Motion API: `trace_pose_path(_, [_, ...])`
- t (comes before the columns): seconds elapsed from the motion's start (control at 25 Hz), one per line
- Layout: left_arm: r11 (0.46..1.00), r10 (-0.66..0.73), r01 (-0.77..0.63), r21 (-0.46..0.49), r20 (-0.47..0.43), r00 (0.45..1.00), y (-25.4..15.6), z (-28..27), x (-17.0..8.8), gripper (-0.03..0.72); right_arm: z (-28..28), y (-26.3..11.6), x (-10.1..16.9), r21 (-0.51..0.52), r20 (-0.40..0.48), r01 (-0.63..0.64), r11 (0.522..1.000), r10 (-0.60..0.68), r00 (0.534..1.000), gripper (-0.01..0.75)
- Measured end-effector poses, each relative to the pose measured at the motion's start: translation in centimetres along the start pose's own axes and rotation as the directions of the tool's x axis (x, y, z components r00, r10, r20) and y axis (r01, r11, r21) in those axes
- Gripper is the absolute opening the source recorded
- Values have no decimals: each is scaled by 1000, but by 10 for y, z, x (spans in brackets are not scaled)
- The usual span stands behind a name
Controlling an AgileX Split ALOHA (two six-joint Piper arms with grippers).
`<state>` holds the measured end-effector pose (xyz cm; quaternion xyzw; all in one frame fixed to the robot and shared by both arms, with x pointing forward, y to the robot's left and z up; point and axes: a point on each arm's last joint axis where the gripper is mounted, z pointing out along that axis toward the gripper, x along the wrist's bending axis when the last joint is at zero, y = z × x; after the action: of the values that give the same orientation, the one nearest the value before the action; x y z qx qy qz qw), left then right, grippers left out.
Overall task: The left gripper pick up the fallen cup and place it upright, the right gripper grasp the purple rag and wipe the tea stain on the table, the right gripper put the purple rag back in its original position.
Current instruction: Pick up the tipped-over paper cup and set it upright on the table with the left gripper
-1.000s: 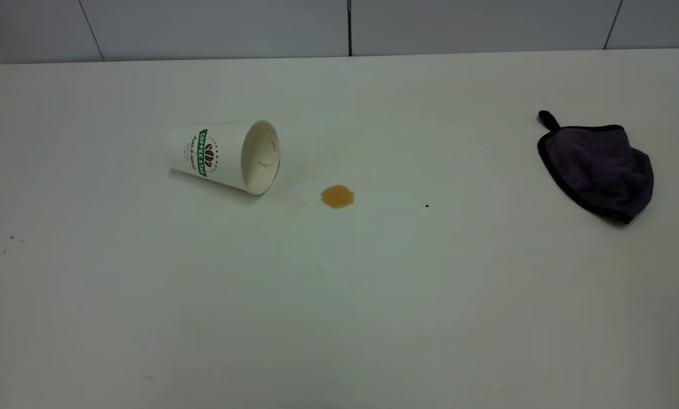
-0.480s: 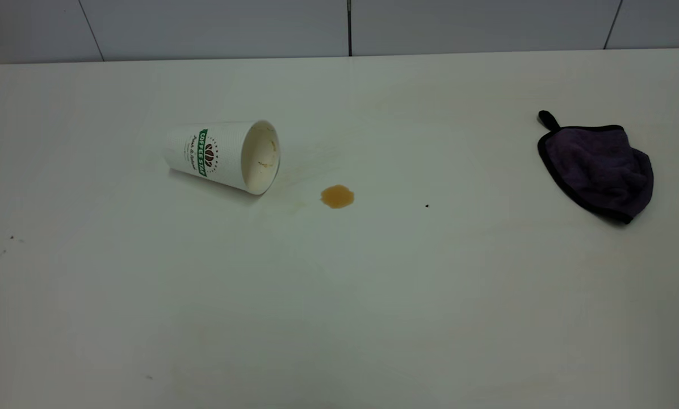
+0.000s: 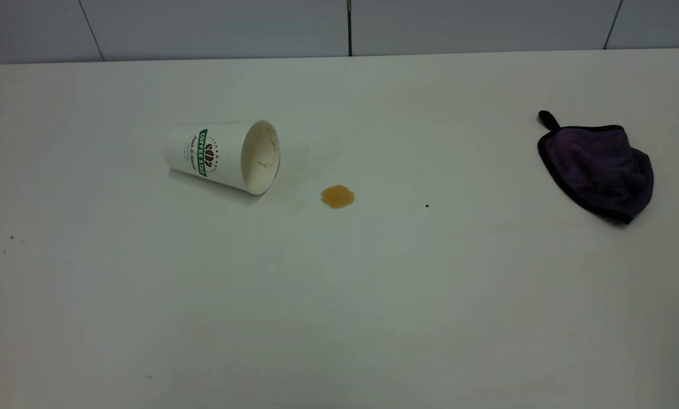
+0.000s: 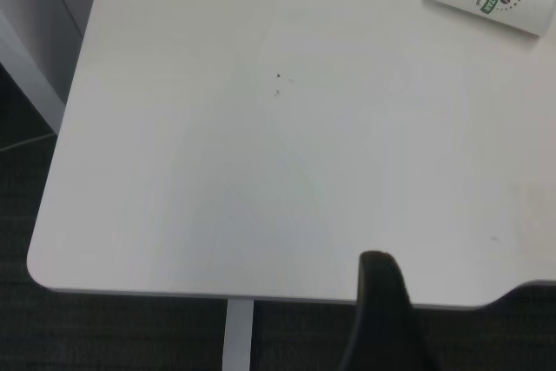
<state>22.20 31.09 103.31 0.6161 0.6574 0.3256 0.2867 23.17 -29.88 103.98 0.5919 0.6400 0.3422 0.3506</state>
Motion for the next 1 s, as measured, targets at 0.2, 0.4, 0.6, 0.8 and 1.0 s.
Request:
trace_pose_path(0.2, [1000,0,0,0,0,1000,0,0,0,524,0,0,0,0,0,0,1000,0,1000,239])
trace_pose_path(0.4, [1000,0,0,0,0,1000,0,0,0,524,0,0,0,0,0,0,1000,0,1000,239])
trace_pose_path(0.6, [1000,2,-2,-1,-7,1000,0,0,1,524,0,0,0,0,0,0,1000,0,1000,239])
trace_pose_path(0.8, [997,22,-17,76,-67,997,10,7,5,524,0,0,0,0,0,0,1000,0,1000,239])
trace_pose_path(1.0, [985,33,-10,174,-131,991,55,21,6,524,0,0,0,0,0,0,1000,0,1000,239])
